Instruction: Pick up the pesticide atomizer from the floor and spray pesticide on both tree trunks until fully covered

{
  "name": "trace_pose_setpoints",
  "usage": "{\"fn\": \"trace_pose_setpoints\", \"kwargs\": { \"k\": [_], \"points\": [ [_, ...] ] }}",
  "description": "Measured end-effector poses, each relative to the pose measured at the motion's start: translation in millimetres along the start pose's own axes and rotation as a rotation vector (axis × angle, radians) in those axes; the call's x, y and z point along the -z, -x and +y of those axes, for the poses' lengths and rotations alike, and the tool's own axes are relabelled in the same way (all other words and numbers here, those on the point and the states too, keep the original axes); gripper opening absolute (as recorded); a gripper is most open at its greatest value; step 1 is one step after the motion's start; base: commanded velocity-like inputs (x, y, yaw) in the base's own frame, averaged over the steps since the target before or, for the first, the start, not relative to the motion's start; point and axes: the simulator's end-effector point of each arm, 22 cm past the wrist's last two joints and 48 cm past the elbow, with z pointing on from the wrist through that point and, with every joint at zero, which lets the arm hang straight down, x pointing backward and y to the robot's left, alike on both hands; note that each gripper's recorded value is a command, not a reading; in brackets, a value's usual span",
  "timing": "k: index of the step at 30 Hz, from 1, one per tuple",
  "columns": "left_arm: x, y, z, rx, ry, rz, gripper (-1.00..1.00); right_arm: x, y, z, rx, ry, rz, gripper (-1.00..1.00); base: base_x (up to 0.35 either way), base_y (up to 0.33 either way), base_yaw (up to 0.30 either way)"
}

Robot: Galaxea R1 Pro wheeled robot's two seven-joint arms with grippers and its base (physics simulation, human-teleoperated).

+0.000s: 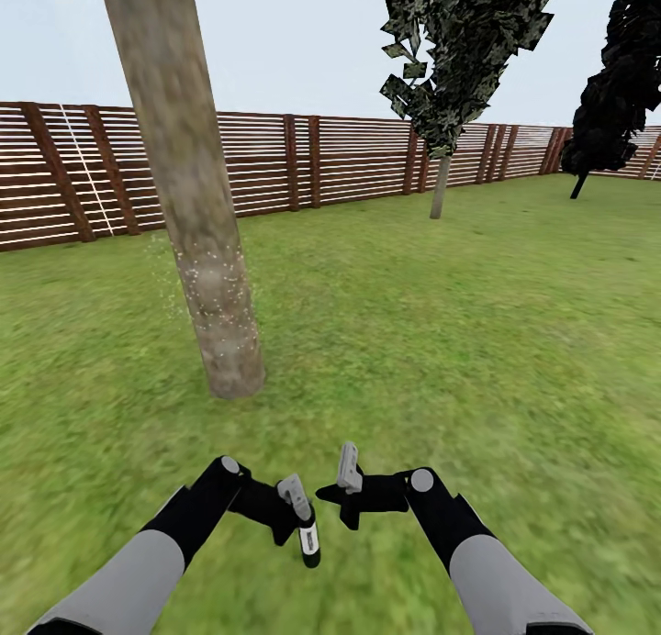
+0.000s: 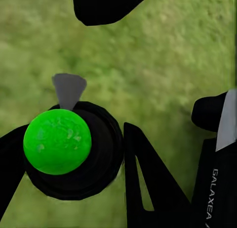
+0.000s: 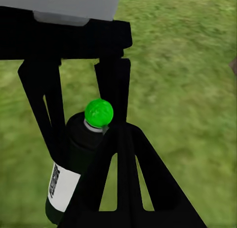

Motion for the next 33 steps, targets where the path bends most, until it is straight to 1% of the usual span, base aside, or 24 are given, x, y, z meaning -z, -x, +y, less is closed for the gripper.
{"fn": "trace_pose_setpoints", "kwargs": {
  "k": [7, 14, 33],
  "points": [
    [-0.3, 3.2, -0.7, 0.005, -0.003, -0.013, -1.0, 0.0, 0.3, -0.2, 0.0, -0.001, -0.001, -1.0, 0.0, 0.0, 0.0],
    [-3.6, 8.1, 1.5, 0.003, 0.017, -0.021, -1.0, 0.0, 0.8, -0.4, 0.001, -0.001, -0.002, -1.0, 0.0, 0.0, 0.0],
    [-2.3, 11.5, 0.7, 0.003, 0.01, -0.026, -1.0, -2.6, 3.2, 1.4, 0.0, 0.003, -0.006, -1.0, 0.0, 0.0, 0.0]
  ]
}}
